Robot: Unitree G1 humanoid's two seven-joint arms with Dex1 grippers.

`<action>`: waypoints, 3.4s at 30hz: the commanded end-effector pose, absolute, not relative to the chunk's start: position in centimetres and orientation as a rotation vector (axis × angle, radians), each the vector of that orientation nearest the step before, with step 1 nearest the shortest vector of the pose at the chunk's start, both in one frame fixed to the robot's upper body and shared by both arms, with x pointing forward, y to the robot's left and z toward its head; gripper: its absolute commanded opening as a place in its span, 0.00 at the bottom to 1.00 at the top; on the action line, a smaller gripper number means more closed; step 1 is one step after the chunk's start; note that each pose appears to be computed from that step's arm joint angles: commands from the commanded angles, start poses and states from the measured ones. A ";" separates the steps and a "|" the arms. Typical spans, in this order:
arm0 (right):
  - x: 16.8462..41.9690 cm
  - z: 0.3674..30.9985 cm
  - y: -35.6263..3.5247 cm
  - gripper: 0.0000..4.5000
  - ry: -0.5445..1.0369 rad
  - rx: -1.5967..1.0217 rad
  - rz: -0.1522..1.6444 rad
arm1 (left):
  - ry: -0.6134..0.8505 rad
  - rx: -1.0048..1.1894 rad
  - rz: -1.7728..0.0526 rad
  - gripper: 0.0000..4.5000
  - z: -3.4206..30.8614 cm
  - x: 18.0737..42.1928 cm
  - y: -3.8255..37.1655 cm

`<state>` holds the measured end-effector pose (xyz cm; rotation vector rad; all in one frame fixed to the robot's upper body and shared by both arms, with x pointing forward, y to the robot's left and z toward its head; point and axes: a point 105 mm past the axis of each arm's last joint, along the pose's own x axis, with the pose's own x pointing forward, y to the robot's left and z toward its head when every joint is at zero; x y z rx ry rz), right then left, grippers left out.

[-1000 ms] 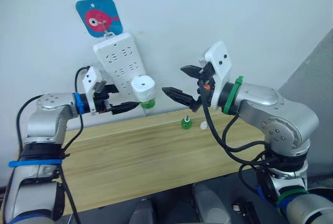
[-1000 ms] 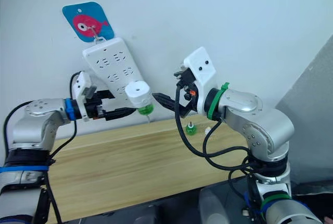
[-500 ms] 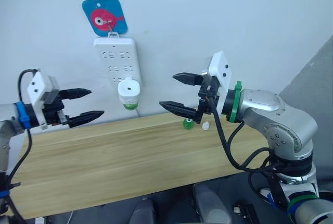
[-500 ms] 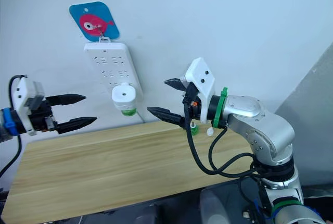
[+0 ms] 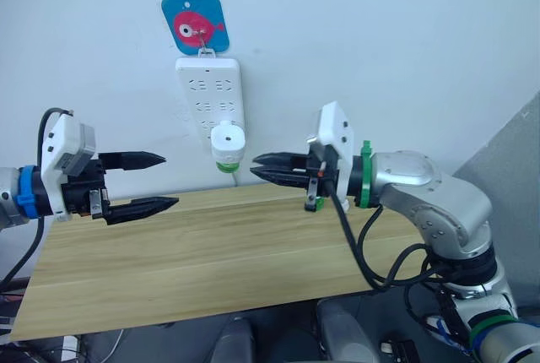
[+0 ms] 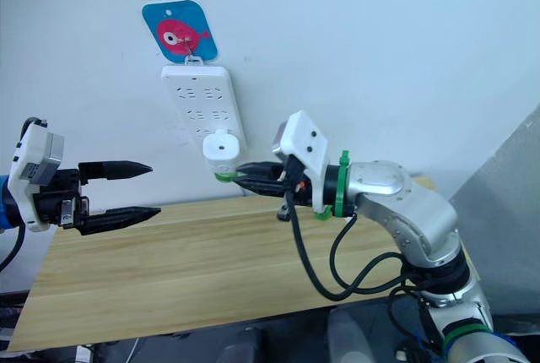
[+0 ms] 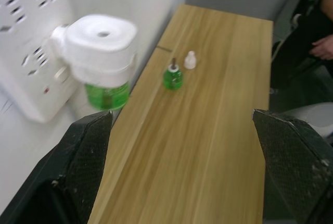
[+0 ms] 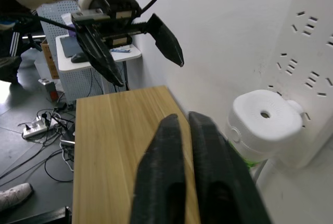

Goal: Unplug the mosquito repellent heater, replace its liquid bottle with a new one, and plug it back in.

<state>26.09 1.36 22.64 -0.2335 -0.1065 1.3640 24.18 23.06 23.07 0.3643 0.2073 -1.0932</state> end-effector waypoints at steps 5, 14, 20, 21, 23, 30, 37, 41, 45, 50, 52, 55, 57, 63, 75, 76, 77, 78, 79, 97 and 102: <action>27.3 21.6 4.7 0.01 -0.186 -0.268 1.322 | 0.169 0.389 -1.188 1.00 25.1 23.0 20.8; 30.0 20.7 5.8 0.01 -0.184 -0.283 1.197 | 0.230 0.433 -1.112 1.00 24.5 23.6 22.2; 30.0 20.0 6.2 0.01 -0.161 -0.279 1.199 | 0.232 0.439 -1.093 1.00 24.4 23.8 22.2; 30.1 20.0 6.2 0.01 -0.157 -0.275 1.192 | 0.231 0.440 -1.093 1.00 24.3 23.8 22.2; 30.4 19.9 6.3 0.01 -0.154 -0.273 1.170 | 0.230 0.447 -1.093 1.00 24.2 23.9 22.2; 31.1 19.2 6.1 0.01 -0.121 -0.278 1.130 | 0.216 0.451 -1.098 1.00 24.3 24.3 22.0; 31.1 19.1 6.3 0.01 -0.118 -0.250 1.113 | 0.210 0.453 -1.102 1.00 24.3 24.5 22.0; 31.1 19.2 6.3 0.01 -0.116 -0.238 1.099 | 0.209 0.458 -1.106 1.00 24.3 24.6 22.1; 31.4 19.1 6.1 0.01 -0.109 -0.246 1.074 | 0.207 0.464 -1.110 1.00 24.3 24.7 22.1; 31.5 19.0 6.0 0.01 -0.099 -0.247 1.066 | 0.202 0.465 -1.118 1.00 24.4 24.9 22.0; 31.5 19.0 6.0 0.01 -0.101 -0.241 1.057 | 0.202 0.465 -1.120 1.00 24.4 24.9 22.0; 31.6 19.2 6.1 0.01 -0.103 -0.224 1.042 | 0.201 0.465 -1.122 1.00 24.4 24.9 22.0; 31.7 19.4 6.1 0.01 -0.108 -0.212 1.025 | 0.201 0.466 -1.122 1.00 24.4 24.9 22.0; 31.9 19.9 6.2 0.01 -0.123 -0.170 0.968 | 0.202 0.463 -1.122 1.00 24.4 25.0 21.9; 31.5 20.6 6.4 0.01 -0.113 -0.085 0.975 | 0.198 0.457 -1.125 1.00 24.3 25.3 21.7; 31.1 20.7 6.6 0.01 -0.110 -0.081 1.001 | 0.198 0.457 -1.124 1.00 24.2 25.3 21.8; 30.4 20.8 6.8 0.01 -0.116 -0.084 1.048 | 0.198 0.457 -1.124 1.00 24.2 25.3 21.8; 30.0 20.8 6.8 0.01 -0.113 -0.091 1.078 | 0.198 0.456 -1.123 1.00 24.1 25.3 21.8; 29.6 20.8 6.8 0.01 -0.115 -0.101 1.102 | 0.198 0.456 -1.122 1.00 24.1 25.3 21.8; 26.7 20.4 -3.8 0.20 -0.053 -0.502 1.296 | 0.262 0.543 -0.977 1.00 21.2 25.4 26.8; 27.1 20.4 -11.3 0.59 0.119 -0.705 1.244 | 0.310 0.560 -0.938 1.00 20.0 24.6 28.6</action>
